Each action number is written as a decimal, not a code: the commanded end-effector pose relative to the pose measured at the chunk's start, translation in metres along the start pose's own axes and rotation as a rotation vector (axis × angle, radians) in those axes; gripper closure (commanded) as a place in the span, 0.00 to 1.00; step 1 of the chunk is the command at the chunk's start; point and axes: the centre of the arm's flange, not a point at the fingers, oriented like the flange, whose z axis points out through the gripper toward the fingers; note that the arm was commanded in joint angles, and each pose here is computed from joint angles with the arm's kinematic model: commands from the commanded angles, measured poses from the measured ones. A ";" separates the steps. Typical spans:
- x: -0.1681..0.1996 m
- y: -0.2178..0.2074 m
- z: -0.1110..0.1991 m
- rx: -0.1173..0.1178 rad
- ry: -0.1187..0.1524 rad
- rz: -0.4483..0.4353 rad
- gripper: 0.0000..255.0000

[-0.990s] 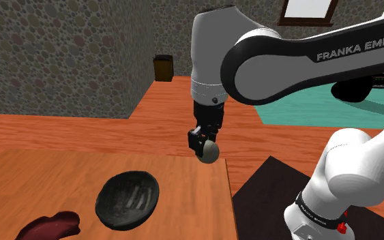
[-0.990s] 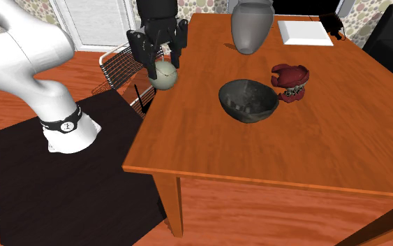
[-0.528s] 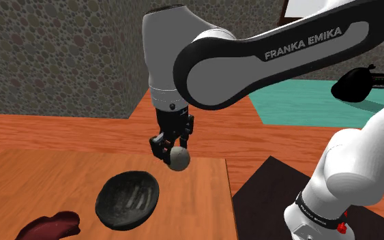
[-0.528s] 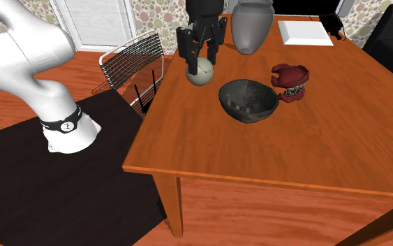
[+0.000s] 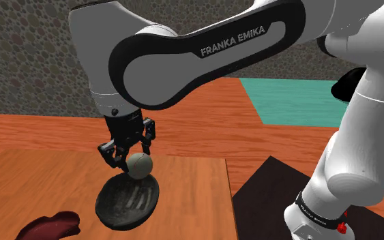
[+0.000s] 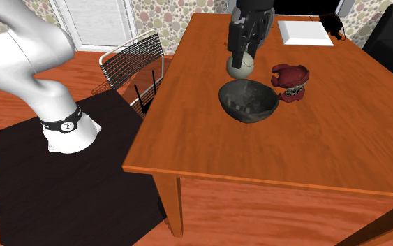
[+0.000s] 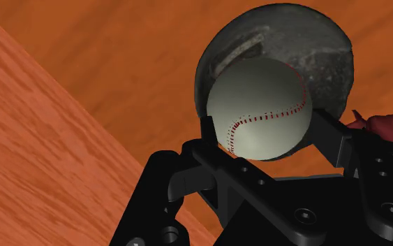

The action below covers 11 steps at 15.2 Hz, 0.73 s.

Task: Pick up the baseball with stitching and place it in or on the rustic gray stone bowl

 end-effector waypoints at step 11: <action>0.025 -0.041 0.048 0.000 0.001 0.002 1.00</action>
